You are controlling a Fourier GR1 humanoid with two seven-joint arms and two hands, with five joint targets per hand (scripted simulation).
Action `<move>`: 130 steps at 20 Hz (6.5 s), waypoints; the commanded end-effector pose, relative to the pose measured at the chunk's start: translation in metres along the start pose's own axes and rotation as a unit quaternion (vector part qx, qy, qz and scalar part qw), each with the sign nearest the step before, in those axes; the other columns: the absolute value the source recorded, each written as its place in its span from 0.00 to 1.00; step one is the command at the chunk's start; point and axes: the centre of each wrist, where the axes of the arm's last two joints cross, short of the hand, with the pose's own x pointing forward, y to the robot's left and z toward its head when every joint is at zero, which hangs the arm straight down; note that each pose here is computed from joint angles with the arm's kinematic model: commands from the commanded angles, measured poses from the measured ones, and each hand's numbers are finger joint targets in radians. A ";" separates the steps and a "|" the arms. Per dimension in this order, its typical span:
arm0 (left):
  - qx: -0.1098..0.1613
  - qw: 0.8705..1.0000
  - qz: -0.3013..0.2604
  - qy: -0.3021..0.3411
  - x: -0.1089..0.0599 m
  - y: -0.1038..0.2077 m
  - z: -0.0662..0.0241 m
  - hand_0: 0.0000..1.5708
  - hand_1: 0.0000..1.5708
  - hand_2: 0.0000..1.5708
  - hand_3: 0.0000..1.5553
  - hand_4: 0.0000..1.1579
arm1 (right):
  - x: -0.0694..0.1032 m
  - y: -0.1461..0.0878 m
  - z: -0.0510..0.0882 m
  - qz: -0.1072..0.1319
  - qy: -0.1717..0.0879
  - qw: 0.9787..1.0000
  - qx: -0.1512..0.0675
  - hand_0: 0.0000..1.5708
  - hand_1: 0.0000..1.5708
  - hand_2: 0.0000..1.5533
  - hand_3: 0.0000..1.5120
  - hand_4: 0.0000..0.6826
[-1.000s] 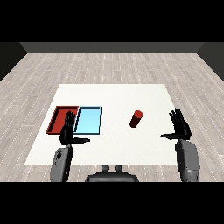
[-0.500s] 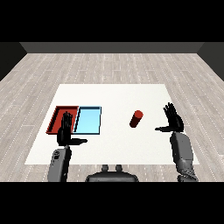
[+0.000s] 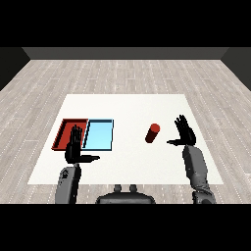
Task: Pick the red can and put it in the red box
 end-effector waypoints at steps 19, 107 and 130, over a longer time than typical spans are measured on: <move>-0.002 1.000 0.010 0.004 -0.009 0.010 0.0057 0.00 0.00 0.00 0.00 0.00 | -0.057 0.054 -0.004 -0.056 0.043 0.997 0.009 0.00 0.00 0.00 0.00 0.00; -0.004 1.000 0.023 -0.011 0.009 0.013 -0.0159 0.00 0.00 0.00 0.00 0.00 | -0.026 0.102 -0.087 0.069 0.028 0.997 -0.034 0.98 0.98 0.94 0.91 0.85; -0.104 0.993 0.007 0.048 0.025 -0.103 -0.0230 0.00 0.00 0.00 0.00 0.00 | 0.041 0.240 -0.039 0.046 -0.119 0.992 -0.013 0.92 0.92 0.91 0.91 0.91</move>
